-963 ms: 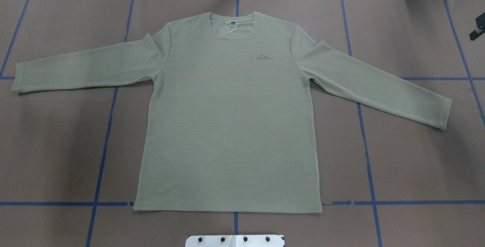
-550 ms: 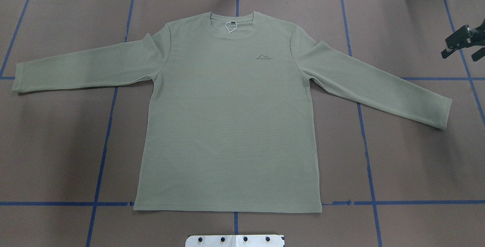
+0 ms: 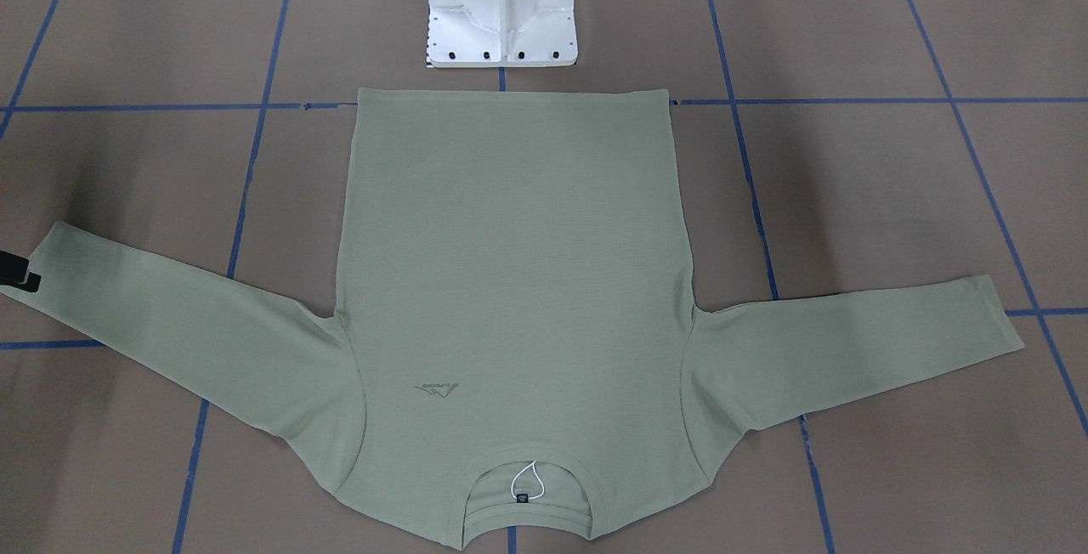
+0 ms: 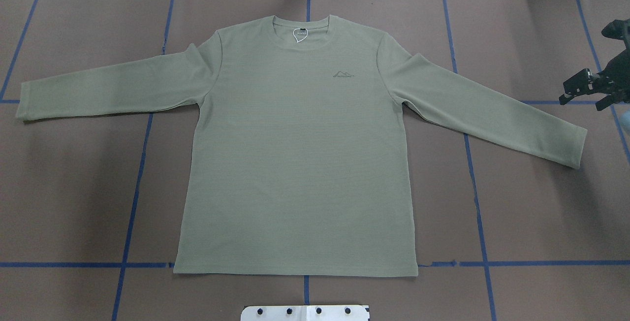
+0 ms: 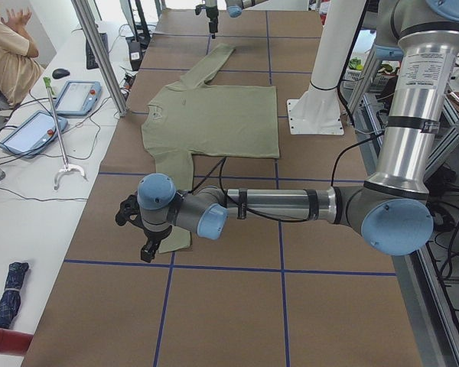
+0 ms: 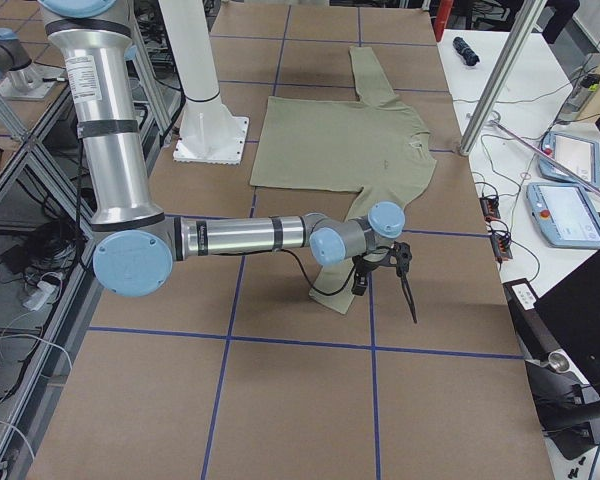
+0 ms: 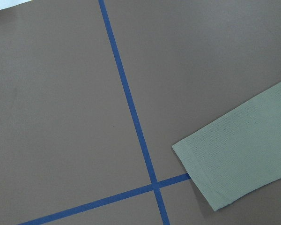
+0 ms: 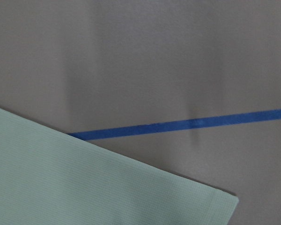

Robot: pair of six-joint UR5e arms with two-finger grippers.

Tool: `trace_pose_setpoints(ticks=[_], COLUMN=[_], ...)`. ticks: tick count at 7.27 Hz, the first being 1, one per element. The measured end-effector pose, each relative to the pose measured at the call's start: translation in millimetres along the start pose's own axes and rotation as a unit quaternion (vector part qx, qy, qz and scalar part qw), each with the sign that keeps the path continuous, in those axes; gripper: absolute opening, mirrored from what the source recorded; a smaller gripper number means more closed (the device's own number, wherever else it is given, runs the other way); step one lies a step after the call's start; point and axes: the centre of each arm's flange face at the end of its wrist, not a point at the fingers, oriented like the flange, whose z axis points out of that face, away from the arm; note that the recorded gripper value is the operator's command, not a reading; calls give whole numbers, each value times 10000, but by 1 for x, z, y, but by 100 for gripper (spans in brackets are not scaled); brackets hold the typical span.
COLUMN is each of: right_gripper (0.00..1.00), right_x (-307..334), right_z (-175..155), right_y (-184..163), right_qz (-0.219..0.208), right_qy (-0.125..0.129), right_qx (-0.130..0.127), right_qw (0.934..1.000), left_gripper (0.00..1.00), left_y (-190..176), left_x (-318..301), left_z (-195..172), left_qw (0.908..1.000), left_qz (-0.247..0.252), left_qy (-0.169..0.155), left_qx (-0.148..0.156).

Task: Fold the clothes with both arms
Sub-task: 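Move the right gripper to the cuff of the nearest sleeve and grasp it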

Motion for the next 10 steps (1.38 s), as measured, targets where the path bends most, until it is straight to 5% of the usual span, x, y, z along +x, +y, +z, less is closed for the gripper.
trace_pose_setpoints(ticks=[3, 6, 7, 9, 10], right_gripper=[93, 74, 63, 15, 0], right_x=[49, 63, 63, 56, 54], right_z=[34, 55, 61, 69, 72], right_y=[17, 17, 17, 14, 12], right_qz=[329, 408, 408, 362, 350], right_qy=[-114, -64, -43, -17, -11], right_qx=[134, 43, -7, -74, -89], right_qw=[9993, 9991, 9992, 9993, 9993], left_gripper=[100, 100, 100, 100, 100], left_y=[-3, -6, -7, -8, -8], left_x=[5, 9, 10, 12, 12], left_z=[-4, -9, -10, -11, -12], left_qw=[10000, 9999, 9999, 9999, 9999], left_qz=[38, 30, 32, 46, 47], left_qy=[20, 15, 11, 8, 9], left_qx=[48, 97, 105, 122, 123])
